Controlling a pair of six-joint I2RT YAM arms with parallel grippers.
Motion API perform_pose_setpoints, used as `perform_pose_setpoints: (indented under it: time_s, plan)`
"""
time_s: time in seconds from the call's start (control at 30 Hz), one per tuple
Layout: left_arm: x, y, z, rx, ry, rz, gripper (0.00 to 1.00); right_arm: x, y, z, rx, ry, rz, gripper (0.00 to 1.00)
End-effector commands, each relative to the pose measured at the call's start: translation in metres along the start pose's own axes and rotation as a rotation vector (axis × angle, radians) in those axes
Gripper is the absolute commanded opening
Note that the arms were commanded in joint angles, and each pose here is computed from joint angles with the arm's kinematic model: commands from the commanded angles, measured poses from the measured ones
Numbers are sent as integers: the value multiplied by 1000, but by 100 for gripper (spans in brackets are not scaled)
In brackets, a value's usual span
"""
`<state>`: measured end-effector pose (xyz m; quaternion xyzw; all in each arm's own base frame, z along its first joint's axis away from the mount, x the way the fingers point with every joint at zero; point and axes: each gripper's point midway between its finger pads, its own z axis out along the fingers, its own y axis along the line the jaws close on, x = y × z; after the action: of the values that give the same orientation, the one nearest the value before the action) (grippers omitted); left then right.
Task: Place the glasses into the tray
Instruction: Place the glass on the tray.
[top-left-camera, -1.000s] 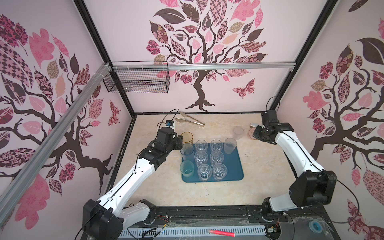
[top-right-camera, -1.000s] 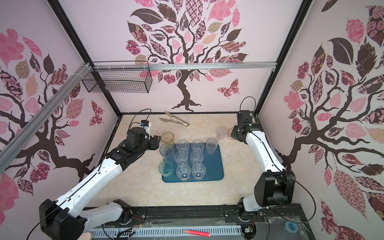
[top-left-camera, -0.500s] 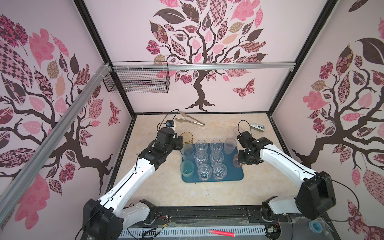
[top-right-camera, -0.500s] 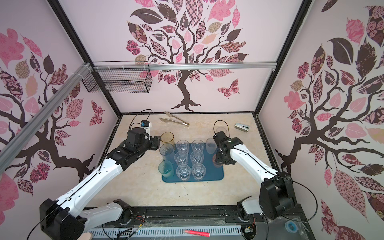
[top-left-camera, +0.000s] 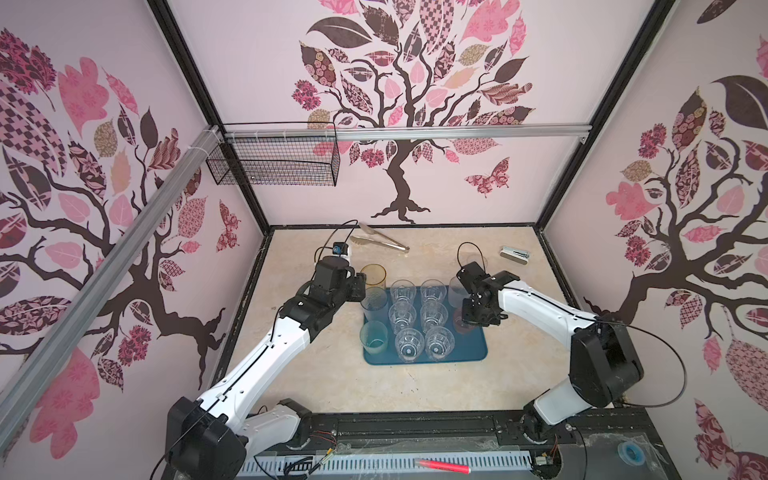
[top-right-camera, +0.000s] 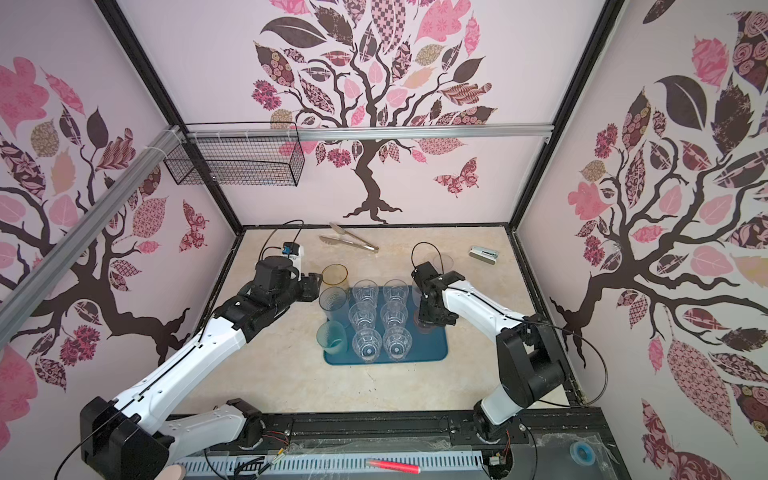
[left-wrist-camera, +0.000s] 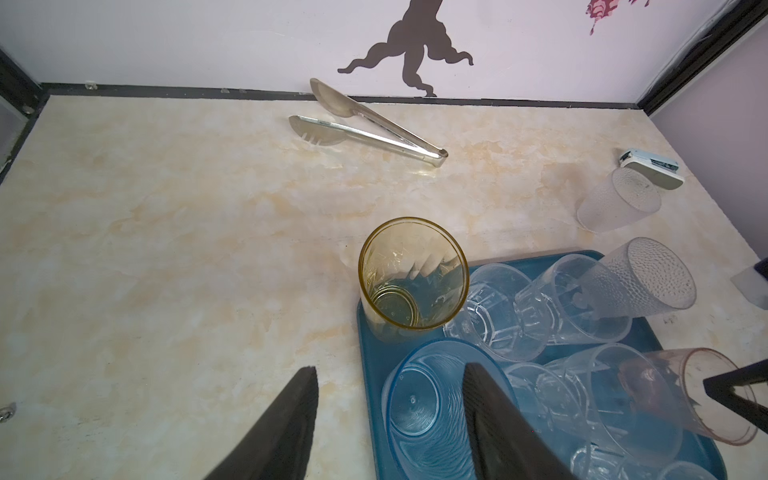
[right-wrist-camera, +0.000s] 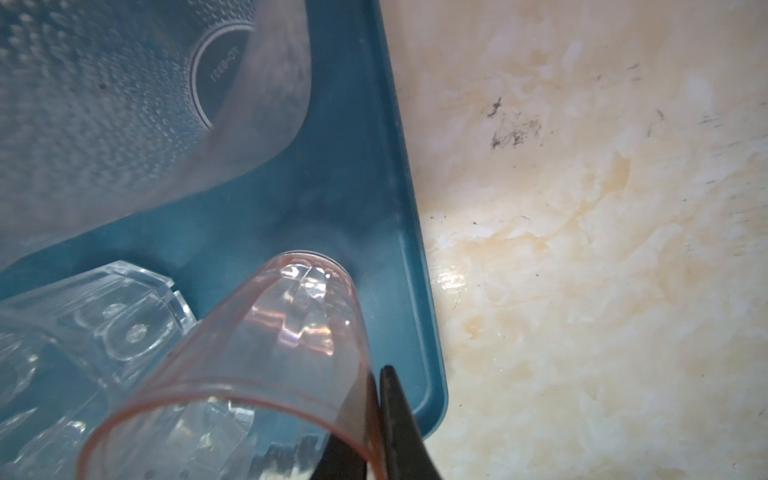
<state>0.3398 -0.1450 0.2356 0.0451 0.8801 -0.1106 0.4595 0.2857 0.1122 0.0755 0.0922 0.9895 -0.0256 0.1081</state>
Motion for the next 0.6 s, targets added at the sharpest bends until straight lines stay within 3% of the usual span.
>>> perform_pose_setpoints:
  time_s: [0.0,0.27,0.4,0.57]
  plan:
    - [10,4,2,-13,8,2,59,-3,2,8,15,6,-18,15]
    - [9,3,2,-8,10,0,59,-13,2,-10,9,-35,-30,32]
    - [12,3,4,-7,19,2,59,-30,2,-45,-34,-84,-24,39]
    - [15,7,4,-30,22,5,59,-76,-12,-96,-105,-233,51,43]
